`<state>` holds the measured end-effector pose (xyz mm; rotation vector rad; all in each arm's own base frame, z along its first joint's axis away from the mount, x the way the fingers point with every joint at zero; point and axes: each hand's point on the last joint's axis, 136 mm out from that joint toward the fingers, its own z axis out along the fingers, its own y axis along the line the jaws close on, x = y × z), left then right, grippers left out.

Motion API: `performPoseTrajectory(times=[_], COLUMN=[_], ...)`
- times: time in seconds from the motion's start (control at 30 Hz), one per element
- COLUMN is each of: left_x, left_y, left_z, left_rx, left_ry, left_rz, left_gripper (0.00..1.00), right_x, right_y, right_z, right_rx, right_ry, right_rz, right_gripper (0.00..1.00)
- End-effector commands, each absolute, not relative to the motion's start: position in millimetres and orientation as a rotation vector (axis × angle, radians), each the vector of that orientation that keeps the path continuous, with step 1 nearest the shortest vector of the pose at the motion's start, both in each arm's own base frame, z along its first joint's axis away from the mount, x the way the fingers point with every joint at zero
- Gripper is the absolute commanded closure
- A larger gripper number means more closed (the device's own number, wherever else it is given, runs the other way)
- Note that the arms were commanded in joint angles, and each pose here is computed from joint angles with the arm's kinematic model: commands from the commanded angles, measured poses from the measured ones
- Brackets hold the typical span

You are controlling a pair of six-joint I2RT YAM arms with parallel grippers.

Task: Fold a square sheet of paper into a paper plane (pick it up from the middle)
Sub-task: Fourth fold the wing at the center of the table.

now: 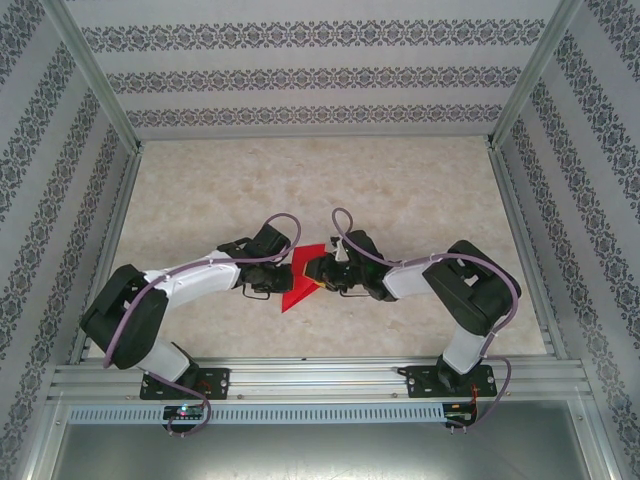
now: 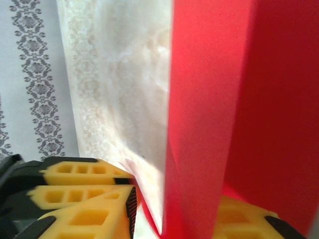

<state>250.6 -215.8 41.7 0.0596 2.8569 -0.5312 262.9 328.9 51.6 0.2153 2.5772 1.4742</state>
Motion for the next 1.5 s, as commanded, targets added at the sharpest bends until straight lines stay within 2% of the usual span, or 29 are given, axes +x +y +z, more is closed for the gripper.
performPoseTrajectory(times=[0.0, 0.27, 0.73, 1.07, 1.23, 1.33, 1.47], left_x=[254, 252, 251, 250, 251, 251, 251], left_y=[-219, -207, -208, -206, -204, -205, -209], left_z=[40, 23, 5, 5, 7, 12, 32], left_rx=[0.039, 0.025, 0.077, 0.081, 0.083, 0.092, 0.125], left_ry=[2.852, 2.889, 2.923, 2.924, 2.918, 2.906, 2.845], left_rz=[-0.541, -0.436, -0.405, -0.390, -0.382, -0.390, -0.451], left_gripper=[0.83, 0.88, 0.90, 0.90, 0.90, 0.89, 0.80], right_x=[262, 251, 251, 246, 248, 249, 250], right_y=[336, 332, 336, 335, 330, 333, 336], right_z=[49, 48, 43, 35, 30, 34, 39], right_rx=[0.131, 0.025, -0.095, -0.159, -0.138, -0.140, -0.103], right_ry=[2.605, 2.651, 2.739, 2.815, 2.846, 2.841, 2.836], right_rz=[1.496, 1.446, 1.357, 1.241, 1.157, 1.168, 1.184], right_gripper=[0.65, 0.60, 0.62, 0.71, 0.81, 0.83, 0.84])
